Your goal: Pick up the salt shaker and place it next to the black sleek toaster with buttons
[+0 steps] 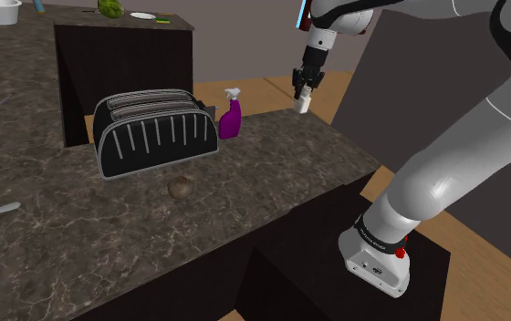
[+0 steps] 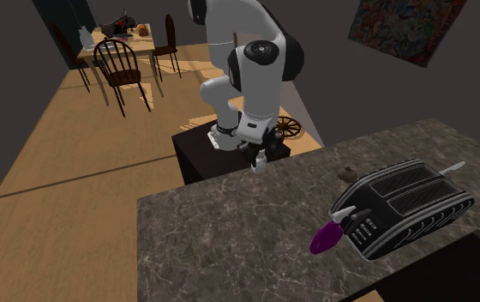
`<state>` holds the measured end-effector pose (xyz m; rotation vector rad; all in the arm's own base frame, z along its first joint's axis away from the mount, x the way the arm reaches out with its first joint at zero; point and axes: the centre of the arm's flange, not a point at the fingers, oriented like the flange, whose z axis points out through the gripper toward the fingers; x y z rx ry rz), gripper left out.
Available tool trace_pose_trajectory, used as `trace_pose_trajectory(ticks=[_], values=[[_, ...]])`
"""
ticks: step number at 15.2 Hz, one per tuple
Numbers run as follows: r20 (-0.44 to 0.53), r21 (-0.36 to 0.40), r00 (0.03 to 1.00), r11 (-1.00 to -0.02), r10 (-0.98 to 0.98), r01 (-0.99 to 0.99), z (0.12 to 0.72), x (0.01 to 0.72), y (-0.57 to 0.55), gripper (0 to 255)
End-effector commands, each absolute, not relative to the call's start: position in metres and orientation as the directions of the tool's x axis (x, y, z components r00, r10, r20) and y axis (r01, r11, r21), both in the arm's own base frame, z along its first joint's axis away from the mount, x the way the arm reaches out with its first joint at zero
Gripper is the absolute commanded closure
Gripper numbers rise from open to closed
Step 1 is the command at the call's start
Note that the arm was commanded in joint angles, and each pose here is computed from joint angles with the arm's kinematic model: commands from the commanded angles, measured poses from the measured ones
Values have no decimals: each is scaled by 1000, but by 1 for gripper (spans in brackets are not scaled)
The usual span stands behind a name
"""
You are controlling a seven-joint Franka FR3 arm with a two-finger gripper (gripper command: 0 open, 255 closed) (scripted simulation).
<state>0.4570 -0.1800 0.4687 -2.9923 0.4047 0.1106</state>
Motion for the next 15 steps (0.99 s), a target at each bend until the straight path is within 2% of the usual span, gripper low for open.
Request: trace_pose_trajectory(ticks=[1, 10, 15], values=[[-89, -109, 962, -957, -260, -269, 479, 457, -180, 255], [-89, -109, 962, -957, -260, -269, 523, 457, -180, 255], [-89, -109, 962, -957, -260, -269, 523, 493, -125, 255]])
